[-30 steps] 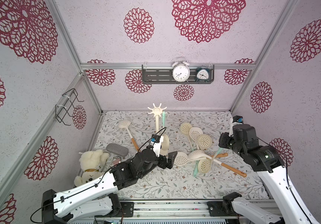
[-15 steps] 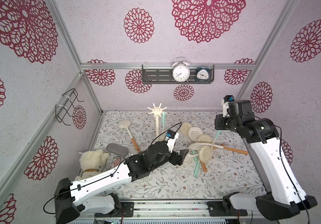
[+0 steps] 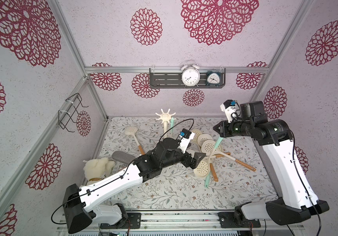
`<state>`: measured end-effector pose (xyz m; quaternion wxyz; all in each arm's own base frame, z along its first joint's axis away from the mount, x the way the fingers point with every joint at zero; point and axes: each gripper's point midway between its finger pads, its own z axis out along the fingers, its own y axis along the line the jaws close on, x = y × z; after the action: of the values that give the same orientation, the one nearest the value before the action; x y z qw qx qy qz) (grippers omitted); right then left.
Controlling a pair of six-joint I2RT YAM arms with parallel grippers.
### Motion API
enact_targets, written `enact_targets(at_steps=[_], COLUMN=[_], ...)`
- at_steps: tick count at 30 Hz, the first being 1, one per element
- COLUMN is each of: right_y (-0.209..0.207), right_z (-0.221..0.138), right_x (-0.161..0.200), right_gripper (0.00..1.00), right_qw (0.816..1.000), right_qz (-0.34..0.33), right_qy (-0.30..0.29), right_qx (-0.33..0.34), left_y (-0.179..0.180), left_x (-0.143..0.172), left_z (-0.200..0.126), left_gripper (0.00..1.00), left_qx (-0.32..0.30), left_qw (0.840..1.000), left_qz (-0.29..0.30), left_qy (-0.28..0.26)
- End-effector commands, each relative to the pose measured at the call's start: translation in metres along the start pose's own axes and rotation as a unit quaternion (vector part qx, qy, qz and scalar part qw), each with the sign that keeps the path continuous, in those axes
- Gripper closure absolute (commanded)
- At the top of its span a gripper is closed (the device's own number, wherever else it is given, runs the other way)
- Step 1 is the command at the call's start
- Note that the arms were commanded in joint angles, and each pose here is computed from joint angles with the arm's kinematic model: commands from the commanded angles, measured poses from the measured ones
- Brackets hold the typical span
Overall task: Hang the skimmer on the kitchen utensil rack
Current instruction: Pick up the skimmer from the center of the board.
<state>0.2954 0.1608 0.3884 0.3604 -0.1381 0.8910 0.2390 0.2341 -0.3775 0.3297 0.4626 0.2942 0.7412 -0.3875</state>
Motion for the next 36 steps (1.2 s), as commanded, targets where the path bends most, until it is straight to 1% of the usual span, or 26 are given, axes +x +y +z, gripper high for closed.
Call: enact_targets(at_steps=[1,5,9,13,16,21,22,24,26,30,33,35,36], right_y=[0.039,0.060,0.073,0.091,0.099,0.117,0.119,0.120,0.120,0.121,0.123,0.125,0.125], right_z=[-0.018,-0.018,-0.024,-0.036,-0.043,-0.059,-0.061,-0.065,-0.066,-0.066,-0.070,-0.073,-0.074], right_x=[-0.009,-0.005,-0.003,-0.003,-0.005,-0.009,-0.010,-0.012,-0.012,-0.011,-0.013,-0.014,-0.015], right_gripper=[1.00,1.00,1.00,1.00,1.00,1.00,1.00,1.00,1.00,1.00,1.00,1.00,1.00], right_qw=[0.994,0.984,0.975,0.961,0.953,0.932,0.929,0.929,0.930,0.928,0.925,0.921,0.920], right_qz=[-0.010,-0.022,-0.043,-0.064,-0.067,-0.069,-0.071,-0.075,-0.078,-0.077,-0.079,-0.079,-0.078], right_qy=[-0.031,-0.028,-0.031,-0.036,-0.041,-0.063,-0.066,-0.072,-0.073,-0.071,-0.081,-0.091,-0.098], right_qx=[-0.104,-0.174,-0.214,-0.266,-0.292,-0.351,-0.357,-0.356,-0.352,-0.357,-0.363,-0.369,-0.371], left_y=[-0.011,-0.017,-0.027,-0.037,-0.044,-0.054,-0.055,-0.056,-0.057,-0.056,-0.057,-0.057,-0.057], left_x=[-0.002,-0.005,0.002,0.011,0.013,0.018,0.019,0.021,0.024,0.027,0.027,0.026,0.026], left_z=[0.005,0.009,0.010,-0.004,-0.019,-0.034,-0.036,-0.039,-0.042,-0.045,-0.046,-0.047,-0.047], left_gripper=[0.06,0.13,0.12,0.12,0.11,0.13,0.16,0.25,0.39,0.63,0.82,0.97,1.00], left_qx=[0.032,0.048,0.078,0.129,0.165,0.211,0.217,0.228,0.234,0.234,0.234,0.235,0.233], left_qw=[0.999,0.998,0.996,0.990,0.985,0.976,0.975,0.972,0.971,0.971,0.971,0.971,0.971], left_qz=[0.022,0.027,0.035,0.033,0.029,0.021,0.019,0.010,0.006,0.002,0.000,-0.001,-0.002], left_qy=[0.012,0.013,0.037,0.049,0.048,0.054,0.055,0.051,0.051,0.054,0.054,0.053,0.052])
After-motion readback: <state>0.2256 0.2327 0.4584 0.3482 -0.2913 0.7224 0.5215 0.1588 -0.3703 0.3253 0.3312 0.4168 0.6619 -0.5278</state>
